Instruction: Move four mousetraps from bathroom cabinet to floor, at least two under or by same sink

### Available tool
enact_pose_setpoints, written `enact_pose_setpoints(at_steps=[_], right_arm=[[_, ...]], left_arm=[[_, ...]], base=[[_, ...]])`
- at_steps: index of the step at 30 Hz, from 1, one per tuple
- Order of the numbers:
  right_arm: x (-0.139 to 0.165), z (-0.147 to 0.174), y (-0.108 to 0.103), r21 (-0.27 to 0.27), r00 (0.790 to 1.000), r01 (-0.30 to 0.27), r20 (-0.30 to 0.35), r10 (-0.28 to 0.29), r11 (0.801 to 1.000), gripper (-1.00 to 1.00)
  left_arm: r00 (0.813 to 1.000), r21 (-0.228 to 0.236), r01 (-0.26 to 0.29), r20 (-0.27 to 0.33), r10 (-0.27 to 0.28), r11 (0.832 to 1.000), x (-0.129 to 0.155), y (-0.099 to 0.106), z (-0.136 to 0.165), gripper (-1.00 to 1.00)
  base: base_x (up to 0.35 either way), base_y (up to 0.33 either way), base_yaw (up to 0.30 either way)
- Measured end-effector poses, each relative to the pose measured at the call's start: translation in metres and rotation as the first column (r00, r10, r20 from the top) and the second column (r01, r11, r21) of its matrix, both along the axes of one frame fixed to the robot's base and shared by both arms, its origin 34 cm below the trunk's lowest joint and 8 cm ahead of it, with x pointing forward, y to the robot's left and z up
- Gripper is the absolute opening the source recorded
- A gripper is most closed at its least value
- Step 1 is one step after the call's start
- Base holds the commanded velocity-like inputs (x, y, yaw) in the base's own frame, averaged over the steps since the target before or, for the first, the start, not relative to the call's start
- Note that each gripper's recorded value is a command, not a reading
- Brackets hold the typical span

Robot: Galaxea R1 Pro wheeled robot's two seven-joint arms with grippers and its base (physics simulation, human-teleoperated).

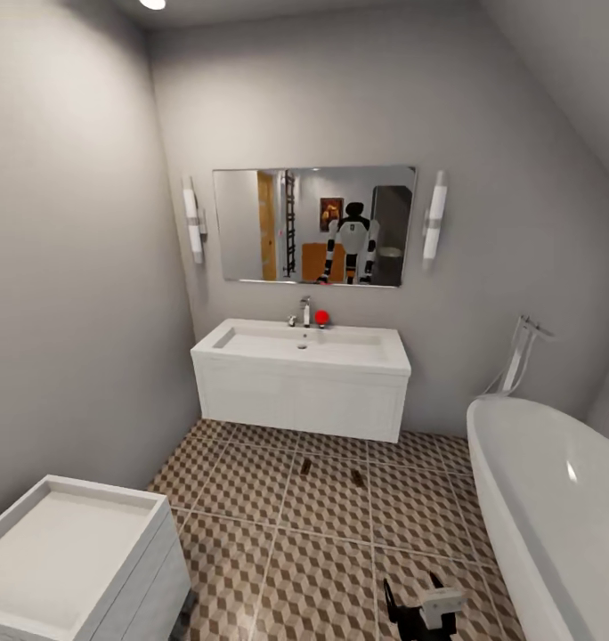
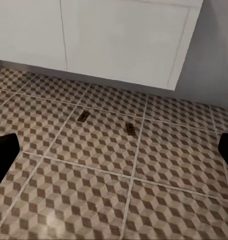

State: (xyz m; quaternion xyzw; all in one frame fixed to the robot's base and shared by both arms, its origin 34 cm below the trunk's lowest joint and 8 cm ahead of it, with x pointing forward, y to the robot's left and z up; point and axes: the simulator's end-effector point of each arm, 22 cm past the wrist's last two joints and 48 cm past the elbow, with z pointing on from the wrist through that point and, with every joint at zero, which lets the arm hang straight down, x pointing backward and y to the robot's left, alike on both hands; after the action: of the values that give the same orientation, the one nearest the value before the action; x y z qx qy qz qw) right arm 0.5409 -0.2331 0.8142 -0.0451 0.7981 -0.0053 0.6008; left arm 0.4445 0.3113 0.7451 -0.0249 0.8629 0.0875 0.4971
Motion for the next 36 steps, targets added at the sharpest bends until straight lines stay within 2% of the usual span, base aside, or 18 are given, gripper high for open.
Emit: enact_pose_setpoints(at_steps=[4, 11, 18, 22, 30, 36], right_arm=[[-0.028, -0.019, -0.02, -0.027, 0.999, 0.012, -0.046, -0.013, 1.0, 1.0], [-0.077, -0.045, -0.029, -0.039, 0.993, 0.012, -0.113, -0.016, 0.999, 1.0], [-0.107, -0.06, -0.031, -0.042, 0.988, 0.01, -0.156, -0.016, 0.999, 1.0], [-0.118, -0.065, -0.032, -0.042, 0.985, 0.009, -0.173, -0.016, 0.999, 1.0], [-0.121, -0.066, -0.026, -0.033, 0.984, 0.005, -0.177, -0.011, 0.999, 1.0], [-0.121, -0.067, -0.024, -0.03, 0.984, 0.006, -0.179, -0.011, 1.0, 1.0]], left_arm=[[1.0, -0.004, 0.009, -0.001, -0.009, 1.0, 0.0, -0.002, -0.001, 1.0], [0.998, -0.036, 0.059, -0.003, -0.059, 0.998, 0.001, -0.014, -0.002, 1.0], [0.998, -0.043, 0.069, -0.003, -0.069, 0.997, 0.001, -0.017, -0.002, 1.0], [0.998, -0.043, 0.068, -0.01, -0.069, 0.997, -0.003, -0.016, -0.004, 1.0], [0.996, -0.042, 0.065, -0.058, -0.068, 0.997, -0.035, -0.013, -0.019, 1.0], [0.995, -0.043, 0.065, -0.072, -0.068, 0.997, -0.042, -0.013, -0.022, 1.0]], base=[[0.0, 0.0, 0.009], [0.0, 0.0, 0.002], [0.0, 0.0, 0.0], [0.0, 0.0, 0.0], [0.0, 0.0, 0.0], [0.0, 0.0, 0.117]])
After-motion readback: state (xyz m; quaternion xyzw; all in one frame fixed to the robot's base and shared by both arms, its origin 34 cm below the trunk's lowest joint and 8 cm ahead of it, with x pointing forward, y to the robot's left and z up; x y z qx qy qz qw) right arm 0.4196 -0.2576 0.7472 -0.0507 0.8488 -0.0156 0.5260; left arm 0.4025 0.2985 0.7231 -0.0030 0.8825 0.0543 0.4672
